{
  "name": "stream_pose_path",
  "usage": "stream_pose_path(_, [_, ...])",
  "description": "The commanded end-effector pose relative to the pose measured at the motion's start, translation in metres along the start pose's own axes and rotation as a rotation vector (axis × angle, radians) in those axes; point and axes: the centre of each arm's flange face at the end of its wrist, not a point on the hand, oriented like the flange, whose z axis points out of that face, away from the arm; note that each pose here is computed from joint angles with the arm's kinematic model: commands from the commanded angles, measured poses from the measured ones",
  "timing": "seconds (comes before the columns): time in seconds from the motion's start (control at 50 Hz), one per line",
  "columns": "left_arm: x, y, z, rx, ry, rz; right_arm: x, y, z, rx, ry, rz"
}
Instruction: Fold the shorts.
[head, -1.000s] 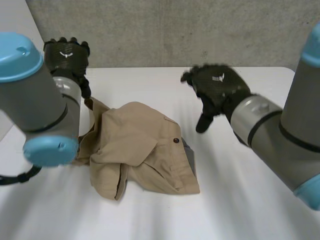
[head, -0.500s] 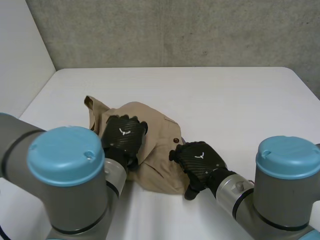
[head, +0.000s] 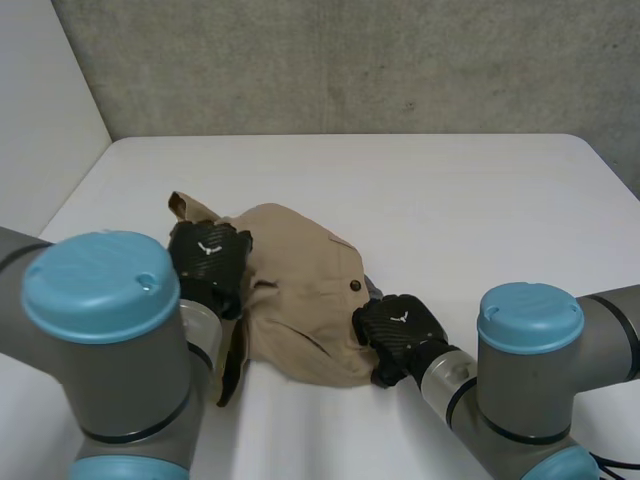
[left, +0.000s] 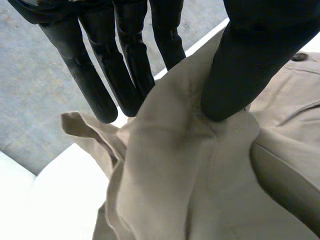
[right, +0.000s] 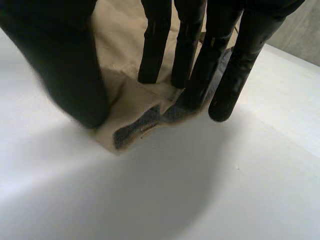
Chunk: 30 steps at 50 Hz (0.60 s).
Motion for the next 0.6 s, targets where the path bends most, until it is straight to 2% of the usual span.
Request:
stream_pose_path(0.02, [-0.02,-0.006,-0.009,0.013,-0.041,-0.02,0.005,-0.01,0.004,0.057,0.02,-0.008])
stream_pose_path(0.14, [-0.053,-0.011,-0.009,0.035,-0.099,-0.057,0.014,-0.045,-0.002,0.164,0.059,-0.03])
stream_pose_path(0.24, [-0.077,-0.016,-0.004,0.078,-0.077,-0.086,0.045,-0.084,-0.012,0.267,0.175,-0.062])
stream_pose_path(0.34, [-0.086,-0.011,0.001,0.093,-0.01,-0.096,0.078,-0.112,-0.02,0.331,0.313,-0.142])
stream_pose_path(0.44, [-0.085,-0.012,0.006,0.114,0.06,-0.1,0.082,-0.121,-0.022,0.349,0.357,-0.167])
stream_pose_path(0.6, [-0.107,-0.003,0.016,0.077,0.006,-0.102,0.079,-0.118,-0.026,0.331,0.364,-0.166])
